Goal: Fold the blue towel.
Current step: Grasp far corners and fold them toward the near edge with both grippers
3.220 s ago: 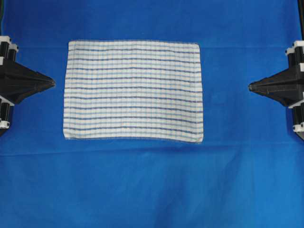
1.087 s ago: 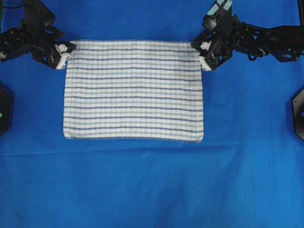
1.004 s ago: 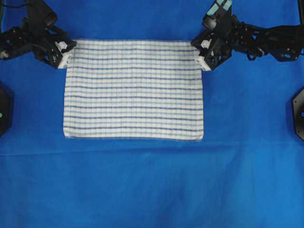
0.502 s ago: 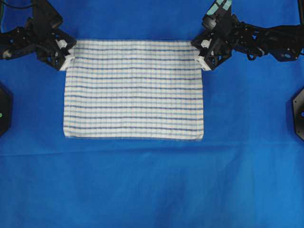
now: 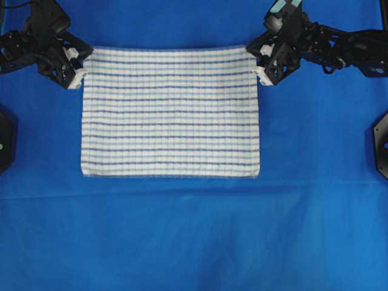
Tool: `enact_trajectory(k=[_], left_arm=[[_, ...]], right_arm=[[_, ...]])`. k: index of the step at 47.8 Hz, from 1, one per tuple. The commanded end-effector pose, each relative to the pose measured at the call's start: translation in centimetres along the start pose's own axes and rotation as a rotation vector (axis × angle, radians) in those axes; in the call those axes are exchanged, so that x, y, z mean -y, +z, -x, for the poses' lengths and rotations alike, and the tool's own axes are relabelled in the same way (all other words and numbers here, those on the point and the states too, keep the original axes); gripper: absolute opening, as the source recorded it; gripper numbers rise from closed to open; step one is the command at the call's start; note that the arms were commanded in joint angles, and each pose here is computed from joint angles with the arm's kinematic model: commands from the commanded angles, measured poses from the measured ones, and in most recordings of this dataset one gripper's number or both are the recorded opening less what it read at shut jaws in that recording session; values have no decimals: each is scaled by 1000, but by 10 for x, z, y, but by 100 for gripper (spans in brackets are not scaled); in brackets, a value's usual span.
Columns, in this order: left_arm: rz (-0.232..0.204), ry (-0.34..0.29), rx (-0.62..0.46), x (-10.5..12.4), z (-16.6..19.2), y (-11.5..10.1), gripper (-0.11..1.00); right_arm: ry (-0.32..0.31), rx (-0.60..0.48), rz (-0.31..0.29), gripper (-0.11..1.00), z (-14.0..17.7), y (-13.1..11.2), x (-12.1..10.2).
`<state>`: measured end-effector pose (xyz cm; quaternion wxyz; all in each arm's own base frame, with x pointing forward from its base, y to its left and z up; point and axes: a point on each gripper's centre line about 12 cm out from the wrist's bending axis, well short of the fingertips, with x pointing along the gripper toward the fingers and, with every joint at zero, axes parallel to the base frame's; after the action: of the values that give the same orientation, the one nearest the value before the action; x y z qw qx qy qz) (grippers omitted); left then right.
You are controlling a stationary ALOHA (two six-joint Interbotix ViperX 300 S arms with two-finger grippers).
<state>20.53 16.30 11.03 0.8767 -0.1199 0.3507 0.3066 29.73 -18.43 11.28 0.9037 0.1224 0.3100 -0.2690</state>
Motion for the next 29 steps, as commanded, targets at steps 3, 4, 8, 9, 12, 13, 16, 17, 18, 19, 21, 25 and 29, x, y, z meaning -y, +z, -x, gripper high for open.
enact_trajectory(k=[3, 4, 8, 9, 12, 13, 16, 17, 18, 19, 21, 25, 29], left_arm=[[-31, -32, 63, 11, 11, 12, 6], [-35, -37, 71, 13, 13, 13, 6], [-57, -66, 91, 22, 21, 14, 6], [-62, -72, 95, 24, 24, 14, 6], [-77, -98, 95, 32, 31, 10, 6], [-75, -104, 95, 33, 33, 9, 6], [-92, -131, 93, 41, 40, 5, 6], [-101, -142, 96, 44, 42, 5, 6], [-109, -154, 99, 47, 45, 4, 6], [-116, -166, 104, 50, 48, 3, 6], [-140, -202, 120, 59, 55, 2, 6], [-178, -263, 141, 74, 66, -1, 6], [-216, -328, 147, 88, 77, -7, 6]], right_arm=[[26, 67, 16, 8, 19, 19, -10], [31, 73, 18, 8, 21, 21, -13], [53, 85, 32, 8, 31, 24, -22], [60, 88, 37, 8, 34, 24, -24], [87, 97, 53, 8, 42, 25, -35], [95, 98, 58, 8, 44, 25, -38], [130, 100, 83, 8, 53, 24, -51], [140, 99, 90, 8, 55, 23, -55], [149, 97, 98, 8, 57, 22, -59], [160, 96, 106, 8, 59, 22, -63], [178, 88, 118, 8, 64, 20, -69], [223, 68, 151, 8, 73, 12, -85], [262, 50, 179, 8, 80, 5, -99]])
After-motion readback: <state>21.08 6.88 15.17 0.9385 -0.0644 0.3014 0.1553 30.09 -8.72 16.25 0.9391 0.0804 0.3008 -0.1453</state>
